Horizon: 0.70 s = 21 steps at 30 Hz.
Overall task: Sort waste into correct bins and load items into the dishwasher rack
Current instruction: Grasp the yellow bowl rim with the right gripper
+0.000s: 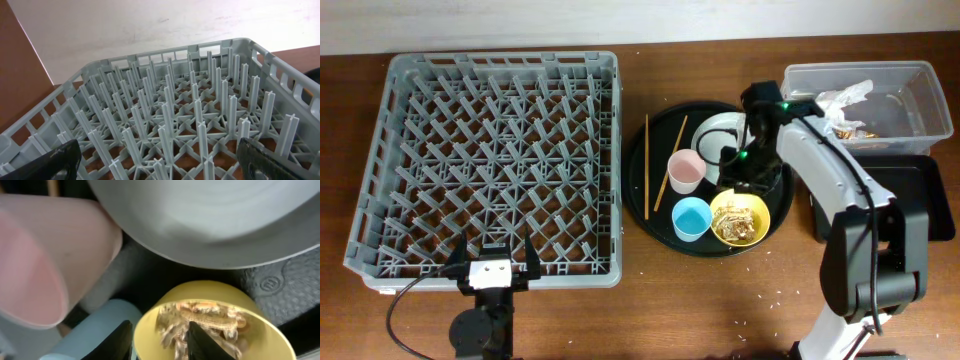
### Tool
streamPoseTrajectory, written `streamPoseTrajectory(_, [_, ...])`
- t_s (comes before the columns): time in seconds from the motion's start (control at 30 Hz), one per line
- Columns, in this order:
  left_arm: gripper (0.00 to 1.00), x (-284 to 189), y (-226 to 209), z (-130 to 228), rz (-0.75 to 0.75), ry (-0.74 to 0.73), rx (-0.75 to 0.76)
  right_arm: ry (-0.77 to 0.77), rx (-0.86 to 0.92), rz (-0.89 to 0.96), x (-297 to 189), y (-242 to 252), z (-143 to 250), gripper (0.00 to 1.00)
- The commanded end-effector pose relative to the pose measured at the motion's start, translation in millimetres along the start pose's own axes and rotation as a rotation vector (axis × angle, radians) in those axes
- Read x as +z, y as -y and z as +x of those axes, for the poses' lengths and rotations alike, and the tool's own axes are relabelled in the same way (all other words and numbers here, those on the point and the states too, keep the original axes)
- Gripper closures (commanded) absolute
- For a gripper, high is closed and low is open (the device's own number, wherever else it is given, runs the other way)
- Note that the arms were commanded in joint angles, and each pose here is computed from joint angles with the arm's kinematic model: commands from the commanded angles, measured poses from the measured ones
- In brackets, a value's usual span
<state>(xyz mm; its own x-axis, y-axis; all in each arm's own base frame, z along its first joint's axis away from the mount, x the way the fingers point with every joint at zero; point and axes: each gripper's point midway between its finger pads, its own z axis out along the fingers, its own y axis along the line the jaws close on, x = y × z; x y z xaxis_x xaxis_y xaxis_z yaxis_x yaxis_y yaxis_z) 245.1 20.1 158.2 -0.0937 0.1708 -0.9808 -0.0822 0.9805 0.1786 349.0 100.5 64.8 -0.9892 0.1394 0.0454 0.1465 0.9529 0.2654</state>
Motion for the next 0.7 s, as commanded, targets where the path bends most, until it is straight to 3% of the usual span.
streamPoseTrajectory(0.0, [0.01, 0.4, 1.1, 2.2, 0.007, -0.003, 0.012, -0.022, 0.015, 0.024, 16.2, -3.3, 10.5, 0.63])
streamPoseTrajectory(0.23, [0.01, 0.4, 1.0, 2.2, 0.006, -0.003, 0.012, -0.023, -0.008, 0.031, 30.5, -16.6, 14.0, 0.61])
streamPoseTrajectory(0.43, [0.01, 0.4, 1.1, 2.2, 0.007, -0.003, 0.012, -0.096, 0.034, 0.088, 46.7, -0.1, 37.1, 0.63])
streamPoseTrajectory(0.67, [0.01, 0.4, 1.1, 2.2, 0.007, -0.003, 0.012, -0.077, 0.042, 0.079, 47.2, 1.5, 31.5, 0.96])
